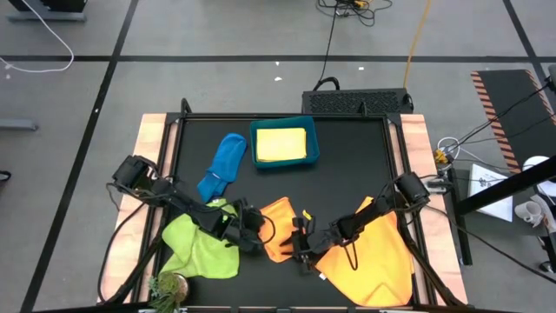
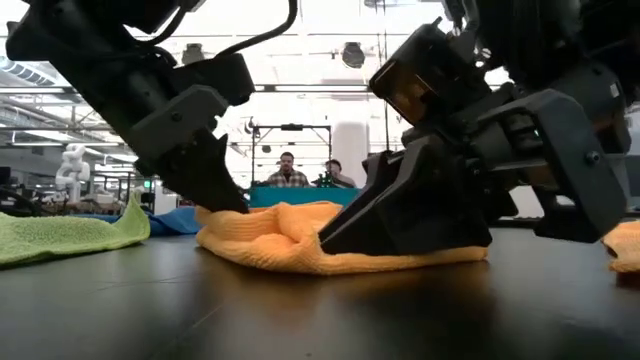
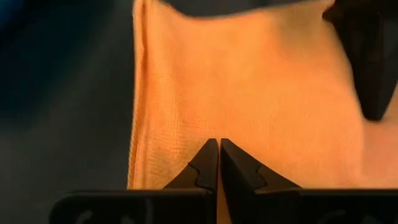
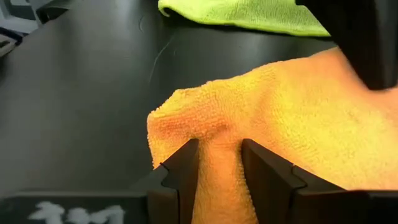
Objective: Fold microfiber towels
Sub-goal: Put the folded orange microfiber cloth into the blue bin
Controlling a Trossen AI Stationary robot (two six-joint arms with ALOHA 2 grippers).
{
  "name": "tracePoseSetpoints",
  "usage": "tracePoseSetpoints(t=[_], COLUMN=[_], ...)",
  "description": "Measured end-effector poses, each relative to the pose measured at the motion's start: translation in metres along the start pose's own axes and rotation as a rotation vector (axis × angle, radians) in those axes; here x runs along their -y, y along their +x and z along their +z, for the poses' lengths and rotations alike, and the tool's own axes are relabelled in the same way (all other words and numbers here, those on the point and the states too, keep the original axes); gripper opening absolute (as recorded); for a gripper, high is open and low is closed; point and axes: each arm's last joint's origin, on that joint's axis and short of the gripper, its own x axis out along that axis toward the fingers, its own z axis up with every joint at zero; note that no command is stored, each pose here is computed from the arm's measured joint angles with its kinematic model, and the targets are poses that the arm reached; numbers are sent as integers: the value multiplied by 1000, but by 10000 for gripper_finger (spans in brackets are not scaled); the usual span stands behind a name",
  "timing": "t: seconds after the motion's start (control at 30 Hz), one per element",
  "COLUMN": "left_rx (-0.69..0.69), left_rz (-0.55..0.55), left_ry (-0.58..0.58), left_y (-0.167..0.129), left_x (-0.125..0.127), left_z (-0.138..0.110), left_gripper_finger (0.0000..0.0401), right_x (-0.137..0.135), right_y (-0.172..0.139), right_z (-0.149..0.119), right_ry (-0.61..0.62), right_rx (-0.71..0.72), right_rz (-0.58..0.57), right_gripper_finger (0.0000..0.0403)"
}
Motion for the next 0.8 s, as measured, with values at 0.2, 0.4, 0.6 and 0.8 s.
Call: tracePoseSetpoints(t=[0.2, 0.4, 0.6, 0.8], left_rx=[-55, 108, 162, 177], left_rz=[-96, -251, -247, -203], left_ry=[40, 175, 251, 256], left_y=[-7, -28, -35, -33], left_x=[11, 41, 48, 46], left_z=[-8, -8, -12, -11], left_gripper_finger=[21, 21, 21, 21], right_x=[2, 6, 12, 6], right_y=[-9, -25, -50, -81], right_z=[0, 1, 10, 39], right_ry=[-24, -96, -135, -142], right_rx=[-127, -287, -422, -327], right_rz=[52, 107, 140, 173], right_gripper_finger=[120, 120, 120, 120])
